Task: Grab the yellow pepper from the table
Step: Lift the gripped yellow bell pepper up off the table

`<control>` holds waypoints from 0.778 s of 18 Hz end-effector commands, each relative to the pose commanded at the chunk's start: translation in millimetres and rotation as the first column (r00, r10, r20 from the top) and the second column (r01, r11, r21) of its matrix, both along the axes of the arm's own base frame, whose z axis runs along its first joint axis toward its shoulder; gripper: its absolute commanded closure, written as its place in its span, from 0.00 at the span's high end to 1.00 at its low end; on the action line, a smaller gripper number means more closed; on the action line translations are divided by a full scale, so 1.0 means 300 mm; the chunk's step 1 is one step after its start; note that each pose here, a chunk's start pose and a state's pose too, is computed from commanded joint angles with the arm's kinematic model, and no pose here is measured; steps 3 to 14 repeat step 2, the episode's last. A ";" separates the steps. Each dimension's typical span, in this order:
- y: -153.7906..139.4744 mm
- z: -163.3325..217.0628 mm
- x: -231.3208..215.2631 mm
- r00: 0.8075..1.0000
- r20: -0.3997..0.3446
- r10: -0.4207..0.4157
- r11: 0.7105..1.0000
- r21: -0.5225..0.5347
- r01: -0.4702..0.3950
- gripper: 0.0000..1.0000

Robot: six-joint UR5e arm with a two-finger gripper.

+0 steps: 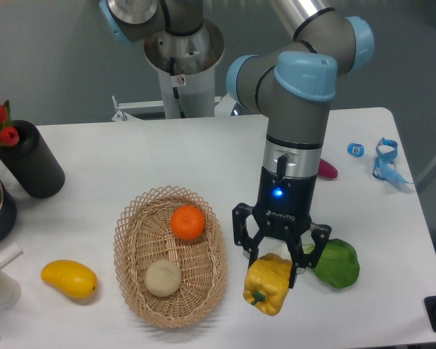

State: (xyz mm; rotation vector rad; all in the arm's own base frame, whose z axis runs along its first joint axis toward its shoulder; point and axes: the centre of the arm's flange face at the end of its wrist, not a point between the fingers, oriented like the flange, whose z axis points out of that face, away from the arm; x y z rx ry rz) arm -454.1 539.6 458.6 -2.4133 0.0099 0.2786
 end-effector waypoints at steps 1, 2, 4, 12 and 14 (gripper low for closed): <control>0.001 0.008 -0.001 1.000 -0.002 0.000 1.000 0.004 0.000 0.36; 0.005 0.010 0.000 1.000 -0.003 -0.001 1.000 0.005 0.001 0.36; 0.005 0.010 0.000 1.000 -0.003 -0.001 1.000 0.005 0.001 0.36; 0.005 0.010 0.000 1.000 -0.003 -0.001 1.000 0.005 0.001 0.36; 0.005 0.010 0.000 1.000 -0.003 -0.001 1.000 0.005 0.001 0.36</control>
